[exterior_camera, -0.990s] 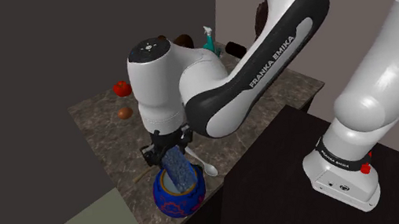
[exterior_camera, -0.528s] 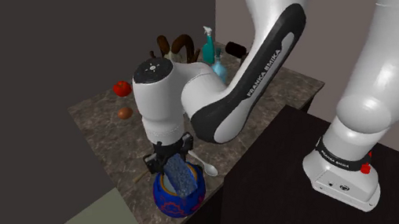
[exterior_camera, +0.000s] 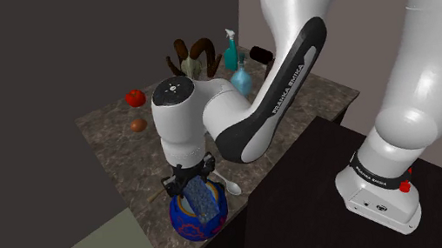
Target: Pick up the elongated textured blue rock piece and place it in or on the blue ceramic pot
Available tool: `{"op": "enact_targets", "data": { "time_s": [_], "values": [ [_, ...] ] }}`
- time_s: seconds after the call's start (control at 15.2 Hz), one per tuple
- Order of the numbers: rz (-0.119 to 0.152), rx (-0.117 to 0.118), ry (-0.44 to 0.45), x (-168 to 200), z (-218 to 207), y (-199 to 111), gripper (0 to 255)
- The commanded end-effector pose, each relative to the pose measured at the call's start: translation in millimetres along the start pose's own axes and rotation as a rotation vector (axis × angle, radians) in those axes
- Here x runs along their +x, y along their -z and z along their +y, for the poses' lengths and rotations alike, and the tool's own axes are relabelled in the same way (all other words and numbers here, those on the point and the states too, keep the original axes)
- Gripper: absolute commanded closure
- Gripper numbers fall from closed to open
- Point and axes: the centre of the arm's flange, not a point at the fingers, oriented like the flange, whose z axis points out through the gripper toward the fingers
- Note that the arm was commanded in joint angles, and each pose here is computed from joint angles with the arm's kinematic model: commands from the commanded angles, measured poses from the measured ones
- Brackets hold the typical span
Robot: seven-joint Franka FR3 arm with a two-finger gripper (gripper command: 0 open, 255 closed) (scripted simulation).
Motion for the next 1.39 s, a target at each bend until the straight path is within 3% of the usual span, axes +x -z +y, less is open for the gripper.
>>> {"op": "enact_targets", "data": {
  "time_s": [0.0,0.13,0.2,0.53,0.79,1.32],
  "values": [
    [0.0,0.0,0.0,-0.1,0.0,-0.3,255],
    [0.0,0.0,0.0,-0.1,0.0,-0.3,255],
    [0.0,0.0,0.0,-0.1,0.0,-0.3,0],
    [0.0,0.0,0.0,-0.1,0.0,-0.3,0],
    [0.0,0.0,0.0,-0.1,0.0,49.7,0],
    [0.0,0.0,0.0,-0.1,0.0,49.7,0]
  ]
}}
